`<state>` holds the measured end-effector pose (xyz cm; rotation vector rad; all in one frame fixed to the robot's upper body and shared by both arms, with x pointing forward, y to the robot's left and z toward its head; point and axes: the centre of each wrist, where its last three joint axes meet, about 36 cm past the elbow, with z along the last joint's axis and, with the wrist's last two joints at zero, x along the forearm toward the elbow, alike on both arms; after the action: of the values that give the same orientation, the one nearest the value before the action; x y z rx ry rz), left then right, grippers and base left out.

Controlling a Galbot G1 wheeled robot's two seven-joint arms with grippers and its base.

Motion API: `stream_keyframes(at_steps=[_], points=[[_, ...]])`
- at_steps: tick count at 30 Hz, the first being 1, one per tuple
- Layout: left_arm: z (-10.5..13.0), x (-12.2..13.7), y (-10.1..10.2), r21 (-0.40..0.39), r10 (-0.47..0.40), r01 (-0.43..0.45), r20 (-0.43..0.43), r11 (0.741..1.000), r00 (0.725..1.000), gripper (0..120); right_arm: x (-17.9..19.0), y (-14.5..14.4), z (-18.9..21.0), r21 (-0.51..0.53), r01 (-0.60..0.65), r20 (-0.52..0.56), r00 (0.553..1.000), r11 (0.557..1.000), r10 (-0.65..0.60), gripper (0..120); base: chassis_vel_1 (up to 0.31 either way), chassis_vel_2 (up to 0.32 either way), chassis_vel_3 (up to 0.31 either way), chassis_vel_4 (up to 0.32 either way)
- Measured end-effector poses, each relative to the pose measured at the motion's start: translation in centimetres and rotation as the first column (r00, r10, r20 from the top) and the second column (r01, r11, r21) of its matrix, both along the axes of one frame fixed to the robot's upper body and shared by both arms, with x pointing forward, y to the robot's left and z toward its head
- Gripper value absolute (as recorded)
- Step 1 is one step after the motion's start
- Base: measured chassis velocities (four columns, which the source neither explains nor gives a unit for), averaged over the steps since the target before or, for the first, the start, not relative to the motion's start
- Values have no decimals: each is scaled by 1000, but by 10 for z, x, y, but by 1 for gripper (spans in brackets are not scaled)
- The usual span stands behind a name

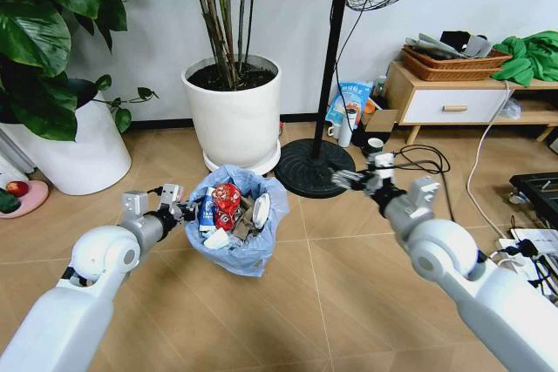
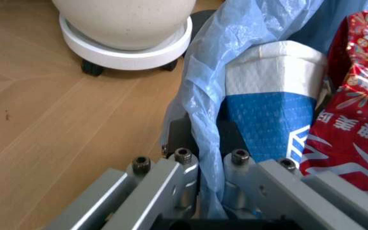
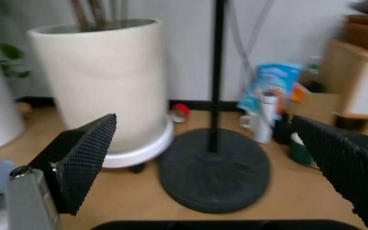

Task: Pick up the trash bin and place the garbage on the floor into it.

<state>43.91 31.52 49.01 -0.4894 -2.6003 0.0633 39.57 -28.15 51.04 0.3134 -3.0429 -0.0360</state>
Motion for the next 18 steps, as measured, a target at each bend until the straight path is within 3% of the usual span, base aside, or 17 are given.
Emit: stream_keyframes(at_steps=[7,18], points=[[0,-6,-6,-3,-7,7,3,1000,1000,0,-52,-12,-28,-61,129,-40,990,990,-132,100,0,0,0,0],[-1,-11,-11,-3,-8,8,2,1000,1000,0,-100,-9,-52,-74,222,-64,972,972,-227,100,0,0,0,0]])
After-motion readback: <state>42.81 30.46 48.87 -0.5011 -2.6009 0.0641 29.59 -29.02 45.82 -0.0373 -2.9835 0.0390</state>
